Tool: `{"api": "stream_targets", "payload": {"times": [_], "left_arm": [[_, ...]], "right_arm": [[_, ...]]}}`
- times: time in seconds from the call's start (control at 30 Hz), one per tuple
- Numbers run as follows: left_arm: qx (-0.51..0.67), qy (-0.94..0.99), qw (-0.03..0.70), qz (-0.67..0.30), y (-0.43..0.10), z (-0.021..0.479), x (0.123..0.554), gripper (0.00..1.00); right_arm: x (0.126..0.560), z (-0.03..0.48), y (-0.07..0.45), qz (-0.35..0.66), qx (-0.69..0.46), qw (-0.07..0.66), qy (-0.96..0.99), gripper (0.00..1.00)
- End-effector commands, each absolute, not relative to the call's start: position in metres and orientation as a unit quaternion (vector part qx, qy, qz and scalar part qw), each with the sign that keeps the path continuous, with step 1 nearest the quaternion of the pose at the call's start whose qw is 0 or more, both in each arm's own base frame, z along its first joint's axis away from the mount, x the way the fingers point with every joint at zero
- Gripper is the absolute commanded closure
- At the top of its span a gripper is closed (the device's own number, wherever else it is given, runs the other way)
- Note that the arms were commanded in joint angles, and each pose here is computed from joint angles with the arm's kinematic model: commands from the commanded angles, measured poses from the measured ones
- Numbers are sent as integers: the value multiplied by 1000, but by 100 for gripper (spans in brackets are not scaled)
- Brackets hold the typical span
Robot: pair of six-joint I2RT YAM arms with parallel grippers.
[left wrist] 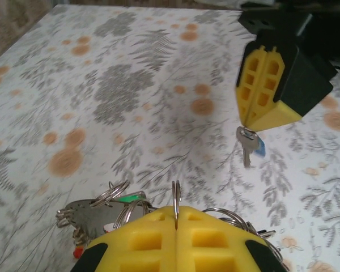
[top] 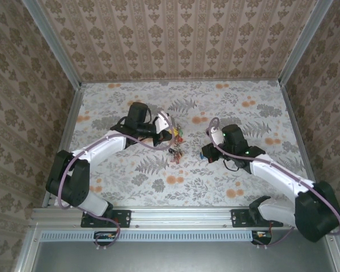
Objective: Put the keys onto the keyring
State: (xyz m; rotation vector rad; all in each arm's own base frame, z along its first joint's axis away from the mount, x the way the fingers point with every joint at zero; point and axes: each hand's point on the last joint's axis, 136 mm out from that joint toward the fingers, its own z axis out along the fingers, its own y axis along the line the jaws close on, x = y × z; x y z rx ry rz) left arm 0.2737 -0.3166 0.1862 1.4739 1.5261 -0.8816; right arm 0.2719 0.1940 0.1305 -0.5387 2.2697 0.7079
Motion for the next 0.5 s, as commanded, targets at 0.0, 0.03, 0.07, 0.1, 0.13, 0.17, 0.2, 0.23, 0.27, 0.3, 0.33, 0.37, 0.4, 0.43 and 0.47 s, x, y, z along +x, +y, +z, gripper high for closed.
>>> {"api": "stream_targets", "payload": {"times": [0.0, 0.03, 0.07, 0.1, 0.13, 0.17, 0.2, 0.23, 0.27, 0.3, 0.33, 0.37, 0.4, 0.43, 0.47], "left_arm": [[620, 544, 419, -379, -325, 208, 243, 100], [623, 541, 419, -379, -326, 209, 241, 100], [625, 539, 419, -380, -327, 210, 238, 100], [626, 536, 419, -381, -327, 211, 236, 100], [627, 534, 420, -381, -327, 212, 235, 100], [628, 532, 420, -383, -328, 213, 232, 100], [630, 529, 420, -384, -329, 214, 231, 100], [631, 527, 420, -385, -329, 214, 229, 100], [634, 523, 420, -385, -330, 214, 226, 100], [635, 521, 420, -386, -331, 215, 225, 100], [637, 519, 419, -387, -332, 214, 223, 100], [639, 517, 418, -386, -333, 213, 222, 100], [640, 516, 417, -387, -334, 213, 221, 100], [642, 514, 416, -388, -335, 213, 219, 100], [642, 513, 416, -389, -336, 212, 218, 100]], "right_arm": [[257, 155, 205, 299, -295, 393, 818, 100], [253, 162, 206, 300, -309, 407, 806, 100], [250, 168, 207, 301, -322, 420, 793, 100], [247, 173, 207, 300, -332, 431, 784, 100], [246, 177, 206, 297, -340, 443, 774, 100], [244, 181, 205, 293, -348, 453, 766, 100], [242, 184, 205, 290, -356, 460, 760, 100], [240, 187, 205, 288, -364, 467, 753, 100], [239, 191, 204, 285, -370, 475, 746, 100], [238, 194, 205, 283, -378, 482, 738, 100], [236, 197, 205, 281, -386, 490, 730, 100], [236, 201, 205, 278, -393, 498, 721, 100], [235, 203, 206, 274, -401, 506, 713, 100], [234, 206, 206, 269, -410, 513, 705, 100], [234, 209, 207, 264, -419, 520, 696, 100]]}}
